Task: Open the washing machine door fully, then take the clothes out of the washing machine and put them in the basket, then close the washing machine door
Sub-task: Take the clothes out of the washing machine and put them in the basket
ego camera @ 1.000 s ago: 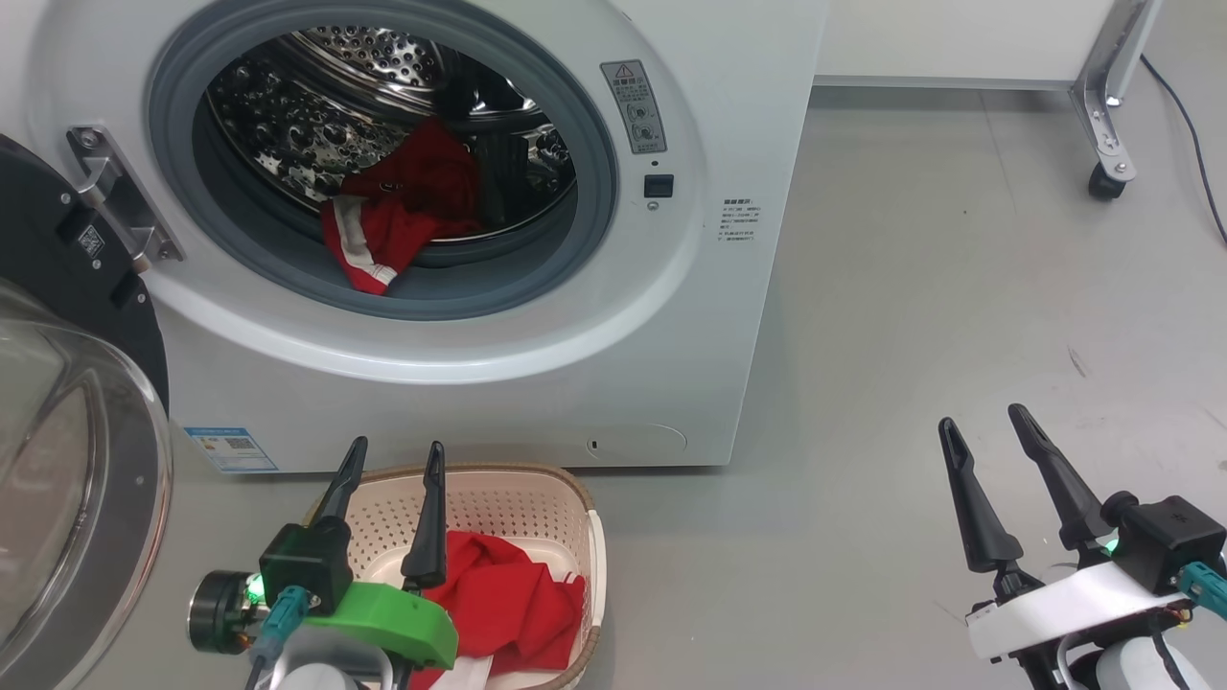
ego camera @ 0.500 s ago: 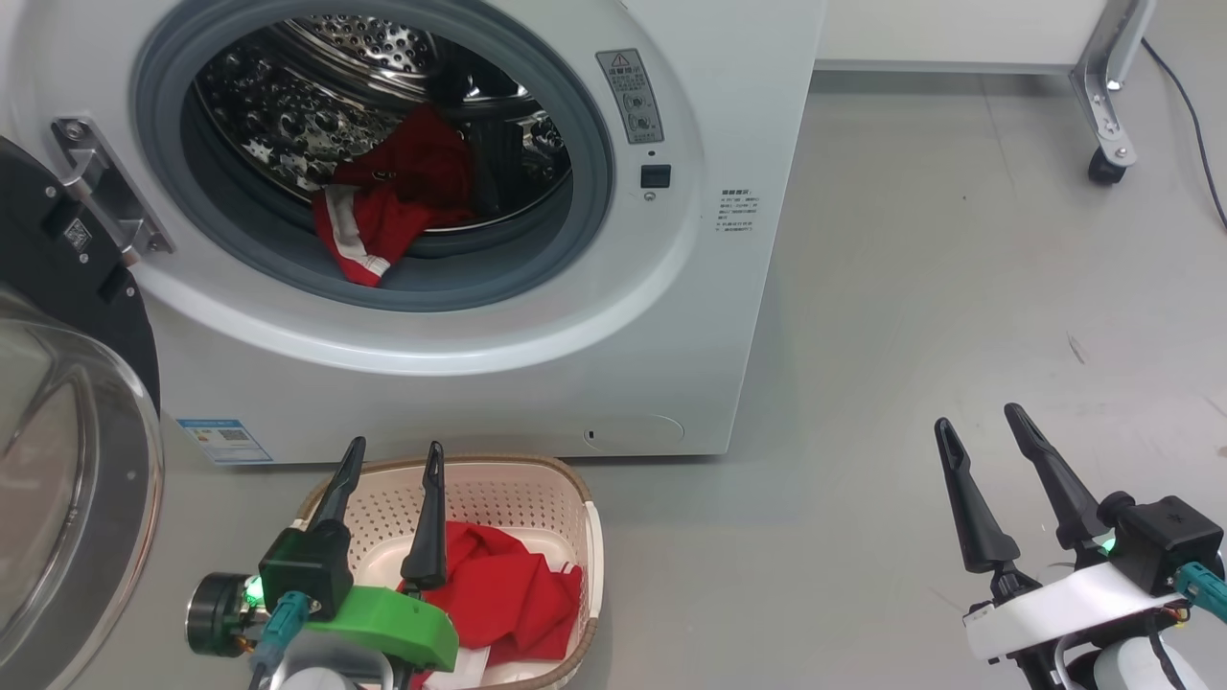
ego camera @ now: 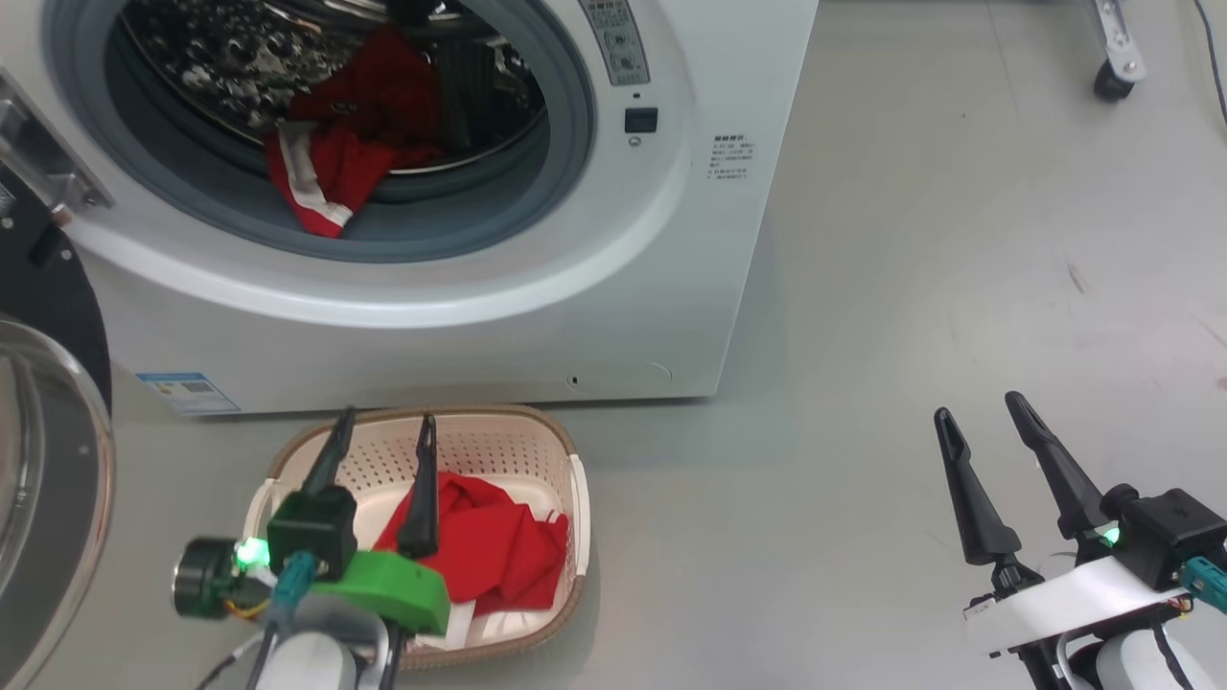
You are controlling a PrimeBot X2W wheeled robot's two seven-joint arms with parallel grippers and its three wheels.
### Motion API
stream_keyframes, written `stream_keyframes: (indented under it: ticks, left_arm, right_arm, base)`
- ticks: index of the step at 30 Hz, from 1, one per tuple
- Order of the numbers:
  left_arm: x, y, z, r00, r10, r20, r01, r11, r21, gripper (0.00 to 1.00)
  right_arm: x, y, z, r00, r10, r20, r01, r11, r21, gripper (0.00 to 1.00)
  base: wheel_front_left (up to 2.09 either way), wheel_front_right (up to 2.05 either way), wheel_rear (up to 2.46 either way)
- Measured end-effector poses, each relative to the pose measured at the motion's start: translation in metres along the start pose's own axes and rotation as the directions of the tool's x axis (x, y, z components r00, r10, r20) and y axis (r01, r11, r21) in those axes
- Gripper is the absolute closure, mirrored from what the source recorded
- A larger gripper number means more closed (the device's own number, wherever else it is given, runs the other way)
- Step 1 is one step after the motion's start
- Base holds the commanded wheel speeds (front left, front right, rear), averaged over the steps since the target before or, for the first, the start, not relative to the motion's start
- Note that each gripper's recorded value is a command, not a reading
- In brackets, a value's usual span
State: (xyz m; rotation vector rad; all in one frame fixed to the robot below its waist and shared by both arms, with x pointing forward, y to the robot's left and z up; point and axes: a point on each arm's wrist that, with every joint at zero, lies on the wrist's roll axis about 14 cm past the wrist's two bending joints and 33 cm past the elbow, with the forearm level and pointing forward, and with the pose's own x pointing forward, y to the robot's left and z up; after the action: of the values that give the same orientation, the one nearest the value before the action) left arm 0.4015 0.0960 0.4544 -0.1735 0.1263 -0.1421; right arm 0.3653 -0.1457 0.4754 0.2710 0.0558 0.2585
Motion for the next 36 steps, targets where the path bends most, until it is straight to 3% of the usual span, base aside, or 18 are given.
stream_keyframes:
  ticks: [15,21,36]
  left_arm:
    - [0.108,0.013,0.004,0.996,-0.025,-0.084,0.039,0.984,0.171,0.00]
    - [0.153,0.020,0.003,0.993,-0.003,-0.120,0.024,0.985,0.169,0.00]
    - [0.219,0.048,-0.056,0.934,0.081,-0.348,0.071,0.912,0.404,0.00]
  right_arm:
    - [0.031,-0.016,-0.014,0.999,-0.001,-0.038,0.002,0.999,0.033,0.00]
    - [0.041,-0.024,-0.017,0.999,-0.006,-0.045,0.007,1.000,0.027,0.00]
    - [0.042,-0.058,-0.027,0.992,-0.101,-0.077,0.104,0.994,0.032,0.00]
  base:
    - [0.00,0.00,0.00]
    - [0.00,0.00,0.00]
    - [0.00,0.00,0.00]
